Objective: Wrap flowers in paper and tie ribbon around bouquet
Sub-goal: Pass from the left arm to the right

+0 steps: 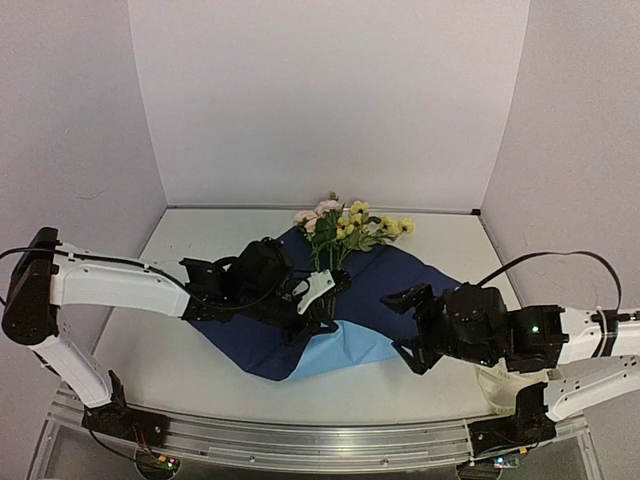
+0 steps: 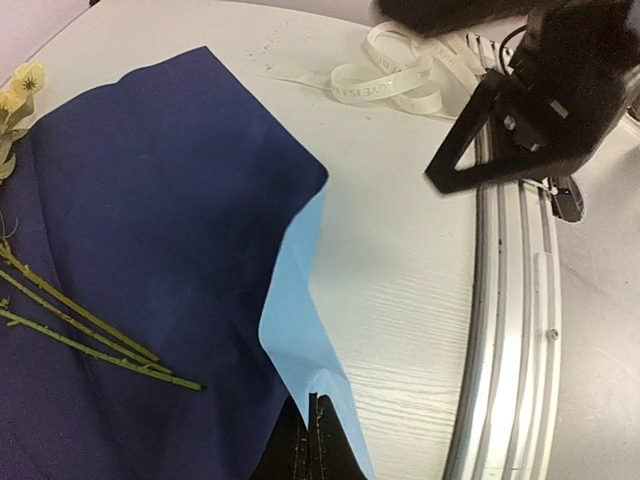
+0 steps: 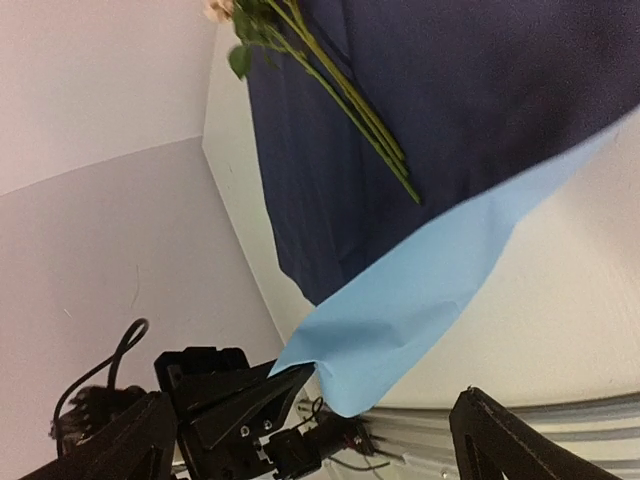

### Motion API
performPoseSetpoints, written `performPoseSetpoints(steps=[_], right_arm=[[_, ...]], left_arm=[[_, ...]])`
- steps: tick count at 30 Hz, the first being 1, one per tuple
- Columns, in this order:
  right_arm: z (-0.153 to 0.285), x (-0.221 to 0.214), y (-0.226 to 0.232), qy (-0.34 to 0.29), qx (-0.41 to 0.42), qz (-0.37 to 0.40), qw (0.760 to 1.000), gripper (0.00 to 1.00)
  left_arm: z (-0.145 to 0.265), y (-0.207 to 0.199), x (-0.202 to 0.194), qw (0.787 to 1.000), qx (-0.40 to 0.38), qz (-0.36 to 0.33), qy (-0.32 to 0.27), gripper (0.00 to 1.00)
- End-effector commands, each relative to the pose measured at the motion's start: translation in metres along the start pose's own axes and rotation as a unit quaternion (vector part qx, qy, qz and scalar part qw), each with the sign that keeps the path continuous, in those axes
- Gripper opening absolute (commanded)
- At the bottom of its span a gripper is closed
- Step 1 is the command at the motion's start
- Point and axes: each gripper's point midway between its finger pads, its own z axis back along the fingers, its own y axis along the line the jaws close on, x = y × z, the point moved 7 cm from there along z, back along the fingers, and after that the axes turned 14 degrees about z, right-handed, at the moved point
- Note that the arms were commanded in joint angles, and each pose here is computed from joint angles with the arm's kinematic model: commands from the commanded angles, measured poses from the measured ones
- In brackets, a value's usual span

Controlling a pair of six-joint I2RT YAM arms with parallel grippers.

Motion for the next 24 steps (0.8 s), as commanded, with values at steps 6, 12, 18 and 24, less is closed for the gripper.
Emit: performPoseSetpoints(steps=[6,12,18,24], right_arm=[[0.023,0.052,0.043,-0.144,-0.062,0.405,0.901,0.98],[-0.007,0.028,0.056,-0.058,-0.011,0.573,0.817,0.98],[-0.030,0.018,0.045,0.065,0.113,0.579,0.805,0.98],[-0.047,-0.008,0.053,0.166,0.172,0.594,0.768,0.97]], left_arm=[[-0.007,0.031,0.031,0.997,-0.057,-0.035,0.024,0.00],[0.012,0.010,0.030,0.994,-0.109,-0.025,0.004,0.00],[0.026,-0.016,0.014,0.989,-0.144,-0.032,0.003,0.00],[0.025,-0.018,0.002,0.985,-0.167,-0.022,0.032,0.00]])
